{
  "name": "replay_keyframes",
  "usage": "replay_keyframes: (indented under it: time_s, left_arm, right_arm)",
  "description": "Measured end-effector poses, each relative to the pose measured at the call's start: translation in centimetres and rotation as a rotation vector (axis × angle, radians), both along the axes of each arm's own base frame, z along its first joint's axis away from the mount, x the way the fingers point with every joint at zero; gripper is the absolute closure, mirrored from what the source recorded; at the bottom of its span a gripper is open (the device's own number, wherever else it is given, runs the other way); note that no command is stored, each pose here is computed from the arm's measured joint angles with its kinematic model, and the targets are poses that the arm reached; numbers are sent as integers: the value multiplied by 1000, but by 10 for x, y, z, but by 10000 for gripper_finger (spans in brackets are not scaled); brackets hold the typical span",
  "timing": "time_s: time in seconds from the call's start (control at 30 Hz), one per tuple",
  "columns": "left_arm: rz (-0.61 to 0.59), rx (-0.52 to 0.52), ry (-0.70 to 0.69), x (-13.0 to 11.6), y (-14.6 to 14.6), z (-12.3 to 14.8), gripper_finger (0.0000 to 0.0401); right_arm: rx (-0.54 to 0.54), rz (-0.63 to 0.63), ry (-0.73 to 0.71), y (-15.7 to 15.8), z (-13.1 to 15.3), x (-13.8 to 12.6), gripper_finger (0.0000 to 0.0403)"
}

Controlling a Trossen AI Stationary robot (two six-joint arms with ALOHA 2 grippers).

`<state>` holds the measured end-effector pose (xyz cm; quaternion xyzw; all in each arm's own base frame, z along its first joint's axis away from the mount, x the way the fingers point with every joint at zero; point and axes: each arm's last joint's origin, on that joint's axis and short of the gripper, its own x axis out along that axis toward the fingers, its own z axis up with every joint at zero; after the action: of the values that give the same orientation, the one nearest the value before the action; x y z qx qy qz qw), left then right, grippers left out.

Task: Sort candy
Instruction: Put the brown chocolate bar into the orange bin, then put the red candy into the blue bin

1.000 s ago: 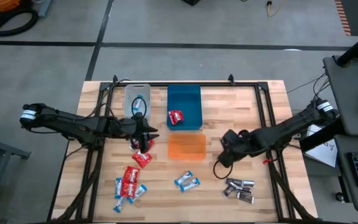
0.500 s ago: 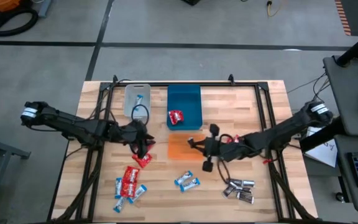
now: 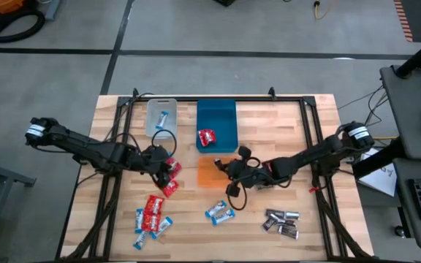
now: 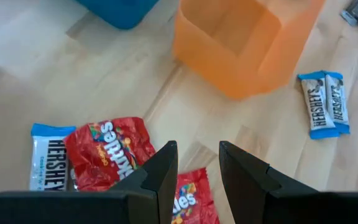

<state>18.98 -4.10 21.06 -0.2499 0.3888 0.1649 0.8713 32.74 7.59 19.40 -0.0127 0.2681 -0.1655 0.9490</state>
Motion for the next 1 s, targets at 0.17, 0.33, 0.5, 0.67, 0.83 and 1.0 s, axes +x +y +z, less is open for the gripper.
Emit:
replay_keyframes:
  time_s: [0.17,0.33,0.5,0.67,0.83,1.0]
  left_arm:
    - [-7,-2,-1,0,-2,0,299]
    - [-5,-3,-1,-1,-2,0,299]
    - [-5,-3,-2,0,-2,0,299]
    - [28,-32,-8,0,-3,0,299]
    - [81,-11,-30,5,-3,-2,299]
    - [51,26,20,15,-7,-16,287]
  right_arm:
    - [28,-7,-19,-1,7,-3,303]
    - [21,1,-35,-2,15,-5,264]
    - [1,8,-36,-5,27,-13,244]
    - [-5,-7,-16,-12,43,-27,242]
    - [-13,-9,-31,-18,57,-37,249]
    - [-43,10,-35,-19,62,-40,248]
